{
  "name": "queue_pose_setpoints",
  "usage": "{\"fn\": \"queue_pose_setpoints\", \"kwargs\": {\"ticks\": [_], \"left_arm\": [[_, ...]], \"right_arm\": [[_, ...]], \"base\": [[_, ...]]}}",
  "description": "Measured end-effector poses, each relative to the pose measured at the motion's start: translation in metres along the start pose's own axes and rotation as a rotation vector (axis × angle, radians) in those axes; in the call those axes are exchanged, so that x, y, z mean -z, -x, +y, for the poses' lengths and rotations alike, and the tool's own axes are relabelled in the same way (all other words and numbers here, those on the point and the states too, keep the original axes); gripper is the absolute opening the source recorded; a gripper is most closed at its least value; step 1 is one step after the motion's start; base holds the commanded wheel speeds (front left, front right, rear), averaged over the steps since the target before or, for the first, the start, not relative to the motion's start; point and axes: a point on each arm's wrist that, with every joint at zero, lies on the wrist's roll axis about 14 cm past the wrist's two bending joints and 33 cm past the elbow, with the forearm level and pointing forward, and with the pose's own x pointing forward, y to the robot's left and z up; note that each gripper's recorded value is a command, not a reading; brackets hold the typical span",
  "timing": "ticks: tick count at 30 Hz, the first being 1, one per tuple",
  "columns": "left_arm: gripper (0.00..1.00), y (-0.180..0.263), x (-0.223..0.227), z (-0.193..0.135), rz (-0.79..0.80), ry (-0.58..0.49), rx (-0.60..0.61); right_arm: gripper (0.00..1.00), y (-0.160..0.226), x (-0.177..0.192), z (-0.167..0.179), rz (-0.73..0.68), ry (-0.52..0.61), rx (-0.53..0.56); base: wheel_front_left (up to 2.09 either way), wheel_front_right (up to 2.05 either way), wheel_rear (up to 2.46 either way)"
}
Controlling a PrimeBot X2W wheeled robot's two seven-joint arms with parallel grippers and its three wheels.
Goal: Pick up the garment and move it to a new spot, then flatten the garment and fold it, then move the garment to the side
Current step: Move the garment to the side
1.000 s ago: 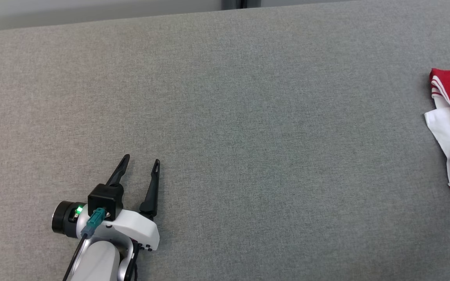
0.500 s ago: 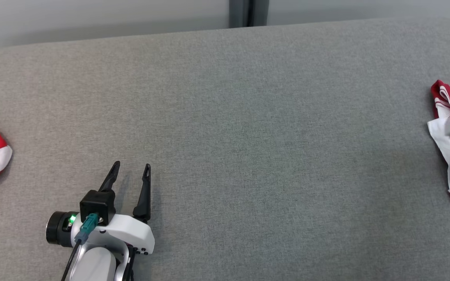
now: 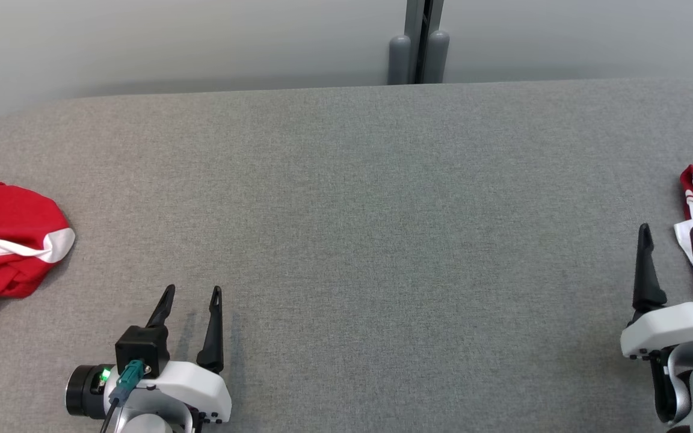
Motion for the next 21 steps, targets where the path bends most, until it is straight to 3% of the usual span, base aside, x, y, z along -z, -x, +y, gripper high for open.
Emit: {"fn": "queue_pose_setpoints", "kwargs": {"ticks": [7, 21], "left_arm": [[1.00, 0.012, -0.002, 0.008, -0.007, 0.003, -0.029], [1.00, 0.038, -0.010, 0.019, -0.043, 0.029, -0.089]], "right_arm": [[1.00, 0.017, 0.010, 0.021, 0.030, -0.014, -0.061], [1.00, 0.041, -0.006, 0.057, -0.016, -0.060, -0.169]], "base": [[0.00, 0.00, 0.00], [0.00, 0.00, 0.00]]}}
